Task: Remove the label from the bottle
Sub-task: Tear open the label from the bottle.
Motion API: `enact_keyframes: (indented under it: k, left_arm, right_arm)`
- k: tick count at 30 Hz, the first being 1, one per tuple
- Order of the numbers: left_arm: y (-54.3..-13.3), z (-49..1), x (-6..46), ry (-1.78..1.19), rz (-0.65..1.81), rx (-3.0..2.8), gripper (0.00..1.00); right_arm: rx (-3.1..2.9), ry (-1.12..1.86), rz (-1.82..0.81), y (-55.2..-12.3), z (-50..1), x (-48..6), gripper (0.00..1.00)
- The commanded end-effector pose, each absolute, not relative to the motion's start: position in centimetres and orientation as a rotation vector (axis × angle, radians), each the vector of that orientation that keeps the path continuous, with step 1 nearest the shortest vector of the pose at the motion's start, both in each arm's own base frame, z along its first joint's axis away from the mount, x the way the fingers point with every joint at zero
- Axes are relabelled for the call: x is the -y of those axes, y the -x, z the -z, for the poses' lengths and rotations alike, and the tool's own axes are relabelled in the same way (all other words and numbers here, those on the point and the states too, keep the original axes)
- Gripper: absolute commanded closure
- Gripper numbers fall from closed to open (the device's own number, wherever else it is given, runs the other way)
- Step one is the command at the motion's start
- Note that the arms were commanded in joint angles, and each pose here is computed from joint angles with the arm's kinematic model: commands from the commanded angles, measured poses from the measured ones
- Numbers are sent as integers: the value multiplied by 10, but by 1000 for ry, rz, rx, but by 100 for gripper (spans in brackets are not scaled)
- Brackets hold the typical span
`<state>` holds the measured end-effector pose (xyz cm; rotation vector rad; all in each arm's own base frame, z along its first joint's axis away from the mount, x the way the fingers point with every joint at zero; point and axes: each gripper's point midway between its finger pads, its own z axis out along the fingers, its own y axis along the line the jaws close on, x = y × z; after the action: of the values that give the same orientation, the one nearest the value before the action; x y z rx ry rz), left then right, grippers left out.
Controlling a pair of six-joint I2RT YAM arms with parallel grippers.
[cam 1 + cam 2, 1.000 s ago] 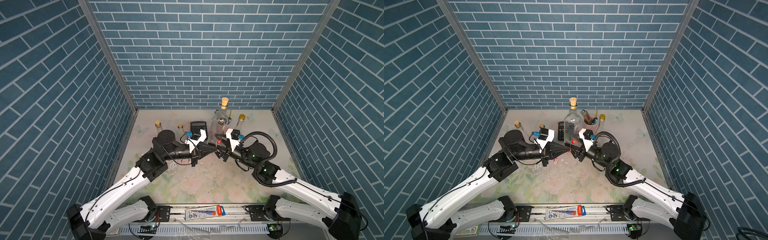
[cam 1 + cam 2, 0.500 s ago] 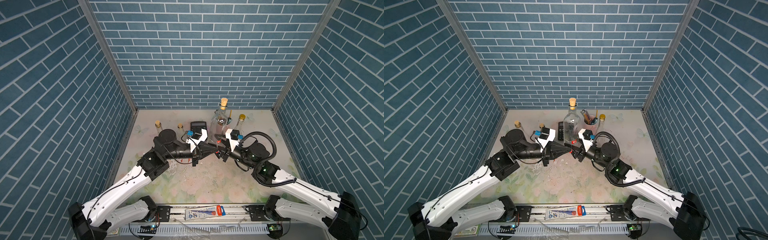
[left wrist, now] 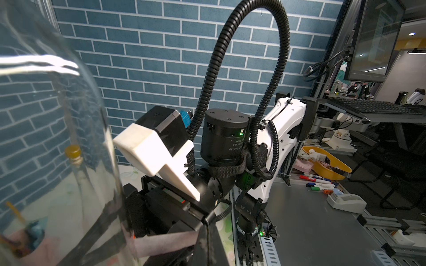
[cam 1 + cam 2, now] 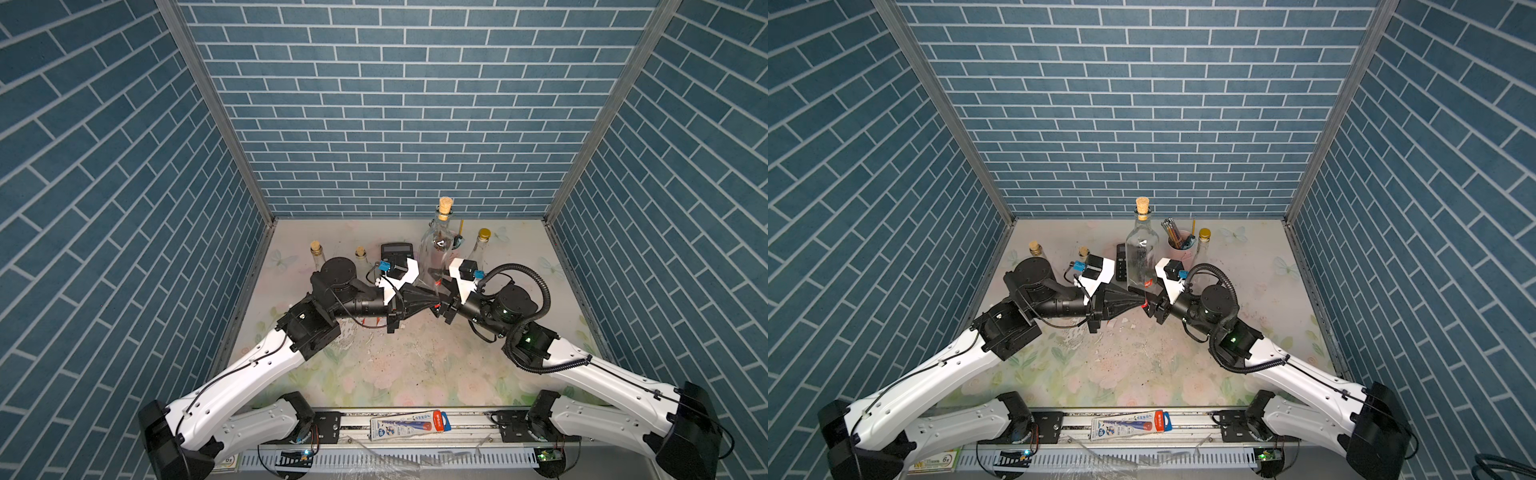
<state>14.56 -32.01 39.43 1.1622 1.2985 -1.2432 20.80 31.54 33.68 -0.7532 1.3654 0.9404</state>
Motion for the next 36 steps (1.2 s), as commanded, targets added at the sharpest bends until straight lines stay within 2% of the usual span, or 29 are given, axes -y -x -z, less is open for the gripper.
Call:
enact_keyframes:
  k: [1,36]
  left_arm:
    - [-129,-418,322,-1211,1278,-1192,100]
    - [-128,-432,336,-1213,1280,-1140,100]
  right_arm:
    - [-1268,702,-915,-212,-371,-311,100]
    - [-1306,706,-915,-215,-359,-314,100]
